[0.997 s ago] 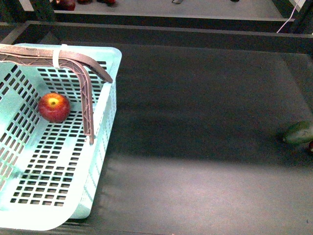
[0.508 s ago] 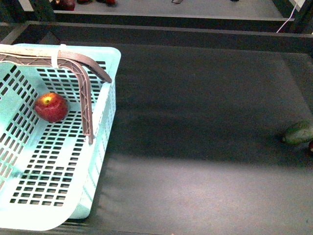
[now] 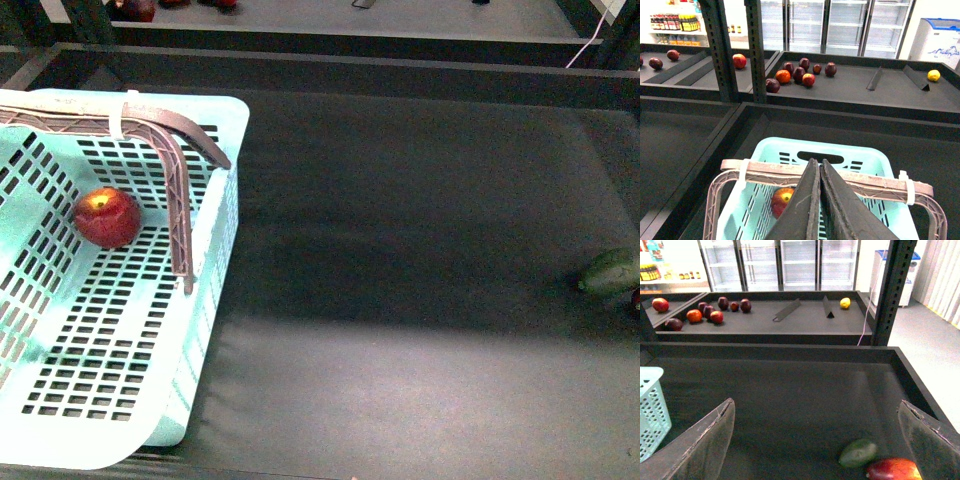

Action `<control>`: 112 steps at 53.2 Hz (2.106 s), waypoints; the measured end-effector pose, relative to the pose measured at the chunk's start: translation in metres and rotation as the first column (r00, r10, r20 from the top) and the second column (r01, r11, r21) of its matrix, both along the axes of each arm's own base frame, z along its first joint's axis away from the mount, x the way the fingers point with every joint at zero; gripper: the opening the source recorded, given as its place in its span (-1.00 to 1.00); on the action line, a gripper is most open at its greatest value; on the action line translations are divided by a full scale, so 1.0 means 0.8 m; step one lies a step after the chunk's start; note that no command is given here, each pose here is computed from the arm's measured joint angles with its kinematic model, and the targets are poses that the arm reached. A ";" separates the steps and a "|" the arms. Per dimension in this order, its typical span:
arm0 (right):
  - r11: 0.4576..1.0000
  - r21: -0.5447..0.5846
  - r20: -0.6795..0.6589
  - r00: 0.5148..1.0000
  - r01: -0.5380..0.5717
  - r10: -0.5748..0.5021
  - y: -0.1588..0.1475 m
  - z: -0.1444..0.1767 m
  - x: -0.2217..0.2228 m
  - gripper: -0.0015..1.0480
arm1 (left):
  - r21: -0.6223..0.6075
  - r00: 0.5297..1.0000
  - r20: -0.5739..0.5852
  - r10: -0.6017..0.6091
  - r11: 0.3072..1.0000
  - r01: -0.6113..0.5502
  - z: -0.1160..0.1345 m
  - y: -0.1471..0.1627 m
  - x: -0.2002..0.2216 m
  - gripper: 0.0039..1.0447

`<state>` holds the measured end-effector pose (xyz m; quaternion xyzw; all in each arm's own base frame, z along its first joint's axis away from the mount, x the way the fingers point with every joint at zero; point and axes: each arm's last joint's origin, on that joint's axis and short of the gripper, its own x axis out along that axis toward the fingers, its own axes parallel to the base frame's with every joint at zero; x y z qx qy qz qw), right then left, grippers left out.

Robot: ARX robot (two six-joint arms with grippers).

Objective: Pick apple with right arm and hold basket with left

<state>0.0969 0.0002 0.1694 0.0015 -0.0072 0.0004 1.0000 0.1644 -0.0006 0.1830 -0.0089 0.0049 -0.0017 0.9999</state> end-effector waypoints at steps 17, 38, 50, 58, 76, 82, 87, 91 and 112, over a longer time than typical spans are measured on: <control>1.000 0.000 0.000 1.000 0.000 0.000 0.000 0.000 0.000 0.83 | 0.004 1.000 0.001 0.000 1.000 0.000 -0.012 0.000 -0.028 -0.94; 1.000 0.000 0.000 1.000 0.000 0.000 0.000 0.000 0.000 0.83 | 0.007 1.000 0.021 0.000 1.000 0.000 -0.015 0.000 -0.049 -0.94; 1.000 0.000 0.000 1.000 0.000 0.000 0.000 0.000 0.000 0.83 | 0.007 1.000 0.026 0.000 1.000 0.000 -0.014 0.000 -0.057 -0.94; 1.000 0.000 0.000 1.000 0.000 0.000 0.000 0.000 0.000 0.83 | 0.007 1.000 0.026 0.000 1.000 0.000 -0.014 0.000 -0.062 -0.94; 1.000 0.000 0.000 1.000 0.000 0.000 0.000 0.000 0.000 0.83 | 0.007 1.000 0.025 0.000 1.000 0.000 -0.015 0.000 -0.070 -0.94; 1.000 0.000 -0.001 1.000 0.000 0.000 0.000 0.000 0.000 0.83 | 0.007 1.000 0.015 0.000 1.000 0.000 -0.019 0.000 -0.083 -0.94; 1.000 0.000 0.000 1.000 0.000 0.000 0.000 0.000 0.000 0.83 | 0.007 1.000 0.021 0.000 1.000 0.000 -0.018 0.000 -0.084 -0.94; 1.000 0.000 0.000 1.000 0.000 0.000 0.000 0.000 0.000 0.83 | 0.007 1.000 0.021 0.000 1.000 0.000 -0.018 0.000 -0.084 -0.94; 1.000 0.000 0.000 1.000 0.000 0.000 0.000 0.000 0.000 0.83 | 0.007 1.000 0.021 0.000 1.000 0.000 -0.018 0.000 -0.084 -0.73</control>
